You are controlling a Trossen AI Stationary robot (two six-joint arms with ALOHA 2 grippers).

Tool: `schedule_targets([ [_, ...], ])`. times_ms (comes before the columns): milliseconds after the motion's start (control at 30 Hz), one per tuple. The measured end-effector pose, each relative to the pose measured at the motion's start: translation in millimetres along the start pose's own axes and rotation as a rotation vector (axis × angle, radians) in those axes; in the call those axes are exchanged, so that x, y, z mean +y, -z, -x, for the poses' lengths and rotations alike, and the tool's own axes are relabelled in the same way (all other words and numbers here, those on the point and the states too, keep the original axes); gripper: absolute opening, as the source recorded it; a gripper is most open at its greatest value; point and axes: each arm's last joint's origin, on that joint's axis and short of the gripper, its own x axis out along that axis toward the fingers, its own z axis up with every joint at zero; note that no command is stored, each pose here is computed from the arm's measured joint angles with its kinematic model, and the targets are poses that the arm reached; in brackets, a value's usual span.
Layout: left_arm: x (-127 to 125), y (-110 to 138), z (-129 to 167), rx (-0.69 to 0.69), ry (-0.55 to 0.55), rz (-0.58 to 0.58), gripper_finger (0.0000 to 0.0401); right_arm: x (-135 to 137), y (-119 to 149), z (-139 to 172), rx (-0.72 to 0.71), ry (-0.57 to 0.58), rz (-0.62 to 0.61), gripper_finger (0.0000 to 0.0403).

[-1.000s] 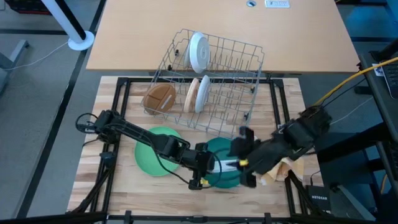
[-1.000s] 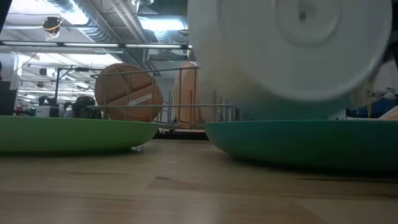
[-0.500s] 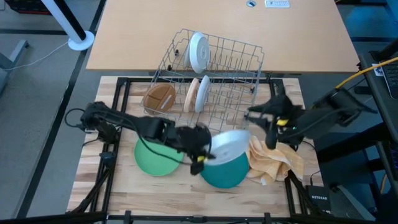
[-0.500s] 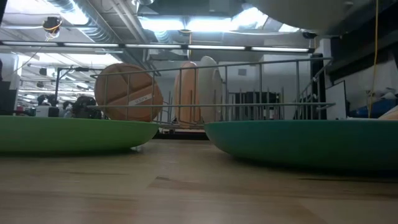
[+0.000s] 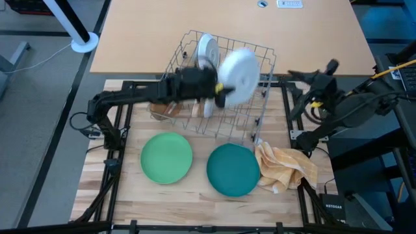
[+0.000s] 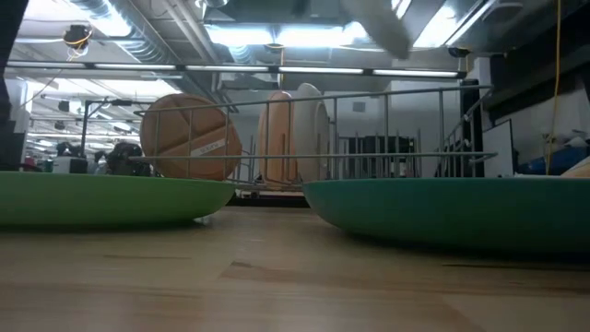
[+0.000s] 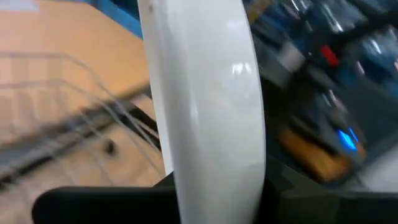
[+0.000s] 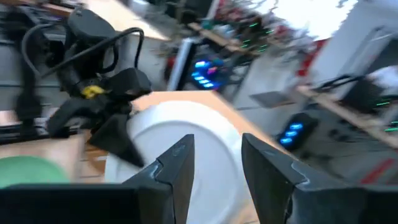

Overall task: Sort dishes
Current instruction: Put the white plate in the dish rack

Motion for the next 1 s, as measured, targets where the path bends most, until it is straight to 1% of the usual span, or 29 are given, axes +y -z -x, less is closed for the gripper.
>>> schedule_targets([
  [133,48.9,-25.3,-8.8,-0.088,-0.114,0.075,0.0055,-16.6,5.5,4.1,-0.008,0.083,0.043,0.0137],
  [200,71.6,-34.7,-13.3,-0.131,-0.164,0.096,0.0055,-23.2,8.5,5.9,-0.006,0.096,0.063,0.0137],
  [267,92.2,-38.0,-18.8,-0.138,-0.214,0.106,0.0055,-29.0,10.8,7.5,-0.004,0.097,0.070,0.0137],
  [333,110.5,-43.3,-24.4,-0.170,-0.228,0.120,0.0055,-36.6,12.1,9.8,-0.008,0.095,0.054,0.0137],
  [500,149.6,-41.9,-46.6,-0.209,-0.229,0.159,0.0055,-50.1,14.7,13.8,-0.014,0.087,0.023,0.0137],
  [667,186.1,-35.5,-60.1,-0.199,-0.292,0.169,0.0055,-62.1,17.3,17.4,-0.021,0.084,-0.005,0.0137],
  [800,209.0,-29.9,-66.7,-0.171,-0.323,0.172,0.0055,-70.0,19.3,19.7,-0.025,0.081,-0.024,0.0137],
  [900,222.8,-26.5,-70.6,-0.155,-0.334,0.159,0.0055,-70.5,19.4,19.8,-0.026,0.083,-0.025,0.0137],
  [1000,231.1,-22.4,-74.2,-0.136,-0.346,0.132,0.0055,-71.5,19.5,20.1,-0.028,0.090,-0.028,0.0137],
])
